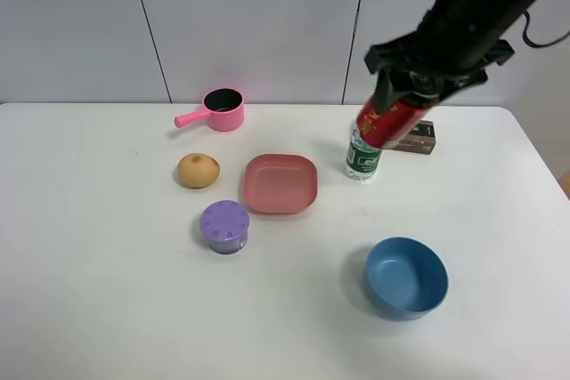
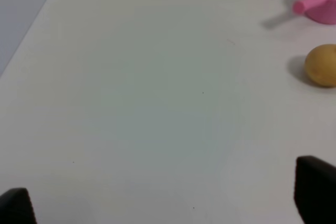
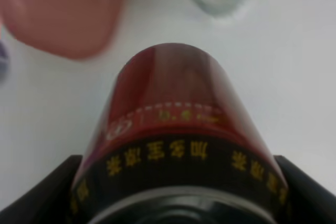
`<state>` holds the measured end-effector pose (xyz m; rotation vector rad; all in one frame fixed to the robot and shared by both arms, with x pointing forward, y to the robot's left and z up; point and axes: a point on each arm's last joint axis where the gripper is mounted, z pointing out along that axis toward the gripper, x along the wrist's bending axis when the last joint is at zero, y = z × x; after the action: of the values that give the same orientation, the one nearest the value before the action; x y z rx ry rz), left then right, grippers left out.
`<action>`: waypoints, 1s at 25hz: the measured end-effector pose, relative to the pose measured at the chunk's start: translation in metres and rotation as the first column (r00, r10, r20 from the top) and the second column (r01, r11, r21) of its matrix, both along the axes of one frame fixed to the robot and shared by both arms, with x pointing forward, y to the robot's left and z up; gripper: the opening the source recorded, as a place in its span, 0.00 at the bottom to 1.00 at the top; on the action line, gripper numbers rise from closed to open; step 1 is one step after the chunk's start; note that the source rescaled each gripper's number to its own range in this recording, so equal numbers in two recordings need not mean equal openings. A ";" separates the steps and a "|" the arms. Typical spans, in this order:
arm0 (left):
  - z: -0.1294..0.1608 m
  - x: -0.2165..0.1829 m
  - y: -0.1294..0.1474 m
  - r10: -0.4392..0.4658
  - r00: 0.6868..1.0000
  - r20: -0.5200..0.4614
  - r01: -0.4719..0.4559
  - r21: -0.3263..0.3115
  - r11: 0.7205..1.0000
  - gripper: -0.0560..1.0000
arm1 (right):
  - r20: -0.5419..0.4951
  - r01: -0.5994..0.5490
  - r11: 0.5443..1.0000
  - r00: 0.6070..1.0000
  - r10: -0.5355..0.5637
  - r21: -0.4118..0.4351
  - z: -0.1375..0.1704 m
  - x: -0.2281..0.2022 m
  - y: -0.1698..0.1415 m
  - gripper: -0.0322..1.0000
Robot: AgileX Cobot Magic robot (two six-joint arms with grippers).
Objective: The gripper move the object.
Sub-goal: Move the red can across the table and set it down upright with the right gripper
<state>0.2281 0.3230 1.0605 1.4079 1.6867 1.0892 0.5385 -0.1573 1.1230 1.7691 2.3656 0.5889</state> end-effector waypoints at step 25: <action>0.000 0.000 0.000 0.000 1.000 0.000 0.000 0.000 1.000 1.00 | -0.071 -0.514 0.858 0.855 0.513 0.013 -0.085 -0.021 0.251 0.79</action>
<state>0.2281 0.3230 1.0605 1.4079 1.6867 1.0892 0.5175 0.0939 1.0385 1.1500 2.9011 0.5757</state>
